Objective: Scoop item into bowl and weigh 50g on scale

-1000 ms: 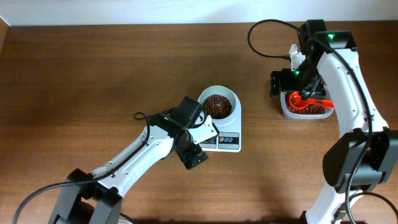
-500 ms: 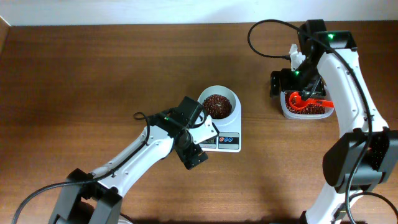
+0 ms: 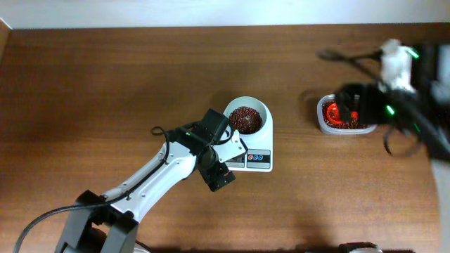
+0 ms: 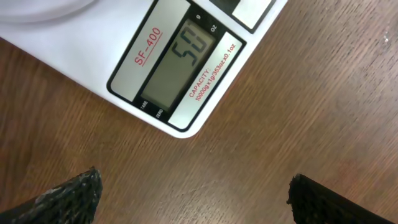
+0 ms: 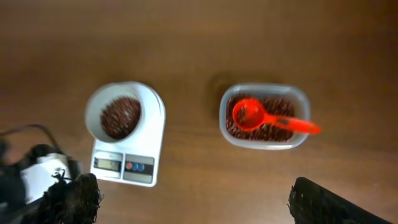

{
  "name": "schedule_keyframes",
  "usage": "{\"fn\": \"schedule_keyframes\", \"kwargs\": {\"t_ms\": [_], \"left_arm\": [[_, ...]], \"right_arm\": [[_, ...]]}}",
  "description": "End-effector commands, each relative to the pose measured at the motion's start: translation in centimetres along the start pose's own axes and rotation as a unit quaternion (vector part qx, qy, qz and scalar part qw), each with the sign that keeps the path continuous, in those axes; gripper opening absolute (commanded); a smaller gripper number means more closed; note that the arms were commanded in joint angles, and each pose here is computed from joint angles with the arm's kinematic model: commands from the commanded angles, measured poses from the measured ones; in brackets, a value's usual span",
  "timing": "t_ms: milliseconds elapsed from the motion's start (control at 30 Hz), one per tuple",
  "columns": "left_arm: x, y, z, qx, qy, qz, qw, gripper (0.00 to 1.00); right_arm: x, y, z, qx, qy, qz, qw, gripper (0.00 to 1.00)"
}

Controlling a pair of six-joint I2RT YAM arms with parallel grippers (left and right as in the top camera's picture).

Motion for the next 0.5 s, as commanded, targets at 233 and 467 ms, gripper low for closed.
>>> {"fn": "schedule_keyframes", "kwargs": {"t_ms": [233, 467], "left_arm": [[-0.3, 0.0, -0.1, 0.008, 0.001, -0.007, 1.0, 0.99], [-0.3, 0.0, -0.1, 0.008, 0.001, -0.007, 1.0, 0.99]], "right_arm": [[-16.1, 11.5, -1.7, -0.018, -0.003, -0.252, 0.968, 0.99], [-15.9, 20.7, -3.8, -0.02, -0.015, -0.309, 0.951, 0.98]]}}
Point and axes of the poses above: each gripper's point midway between its finger pads, its own x axis out along the fingers, its own z axis along the line the jaws close on, y = z × x, the point moved 10 cm from there along -x, back along the fingers, and after that the axes turned 8 degrees about x, right-handed, at the moved point
